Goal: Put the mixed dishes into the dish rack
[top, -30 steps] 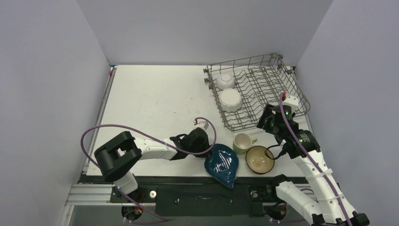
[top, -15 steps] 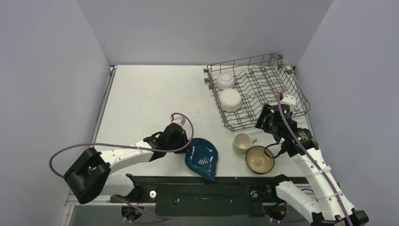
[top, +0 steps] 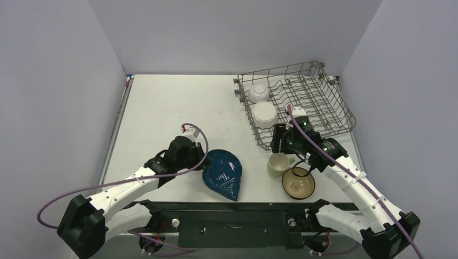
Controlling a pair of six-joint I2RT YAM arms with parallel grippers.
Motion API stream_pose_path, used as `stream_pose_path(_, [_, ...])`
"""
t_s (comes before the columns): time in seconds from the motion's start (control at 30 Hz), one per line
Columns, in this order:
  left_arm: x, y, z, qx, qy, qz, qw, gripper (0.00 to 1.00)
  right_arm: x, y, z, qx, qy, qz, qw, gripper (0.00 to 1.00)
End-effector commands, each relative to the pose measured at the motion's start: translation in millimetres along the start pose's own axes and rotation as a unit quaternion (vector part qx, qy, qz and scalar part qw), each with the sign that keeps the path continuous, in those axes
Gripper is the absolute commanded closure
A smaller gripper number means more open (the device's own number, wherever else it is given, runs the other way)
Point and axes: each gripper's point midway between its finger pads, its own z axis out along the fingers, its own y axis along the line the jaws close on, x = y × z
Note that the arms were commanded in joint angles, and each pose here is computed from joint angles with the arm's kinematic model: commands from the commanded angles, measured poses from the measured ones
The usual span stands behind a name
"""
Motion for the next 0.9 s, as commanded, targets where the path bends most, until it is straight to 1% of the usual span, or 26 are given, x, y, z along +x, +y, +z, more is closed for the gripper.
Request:
stream_pose_path(0.0, [-49,-49,-27,0.109,-0.059,0.011,0.992,1.00,-16,44,-3,-0.089,-0.007,-0.026,0.996,0.45])
stream_pose_path(0.1, [-65,-65,-44,0.144,-0.080,0.033,0.986,1.00,-10,73,-7,-0.170,0.004,-0.038,0.985,0.45])
stream_pose_path(0.2, [-77,-82,-63,0.174,-0.097,0.059,0.978,1.00,-8,94,-9,-0.223,0.014,-0.038,0.974,0.45])
stream_pose_path(0.23, [-79,-85,-66,0.179,-0.097,0.063,0.977,1.00,-4,102,-11,-0.244,0.025,-0.039,0.969,0.45])
stream_pose_path(0.33, [-81,-103,-79,0.218,-0.088,0.082,0.969,1.00,-2,121,-15,-0.286,0.029,-0.040,0.957,0.45])
stream_pose_path(0.53, [-80,-119,-85,0.253,-0.067,0.089,0.961,1.00,2,154,-27,-0.379,0.045,-0.026,0.924,0.45])
stream_pose_path(0.73, [-87,-126,-87,0.261,-0.068,0.089,0.959,1.00,-2,173,-28,-0.395,0.041,0.024,0.918,0.45])
stream_pose_path(0.87, [-92,-130,-84,0.263,-0.067,0.084,0.959,1.00,5,181,-26,-0.385,0.051,0.035,0.921,0.46])
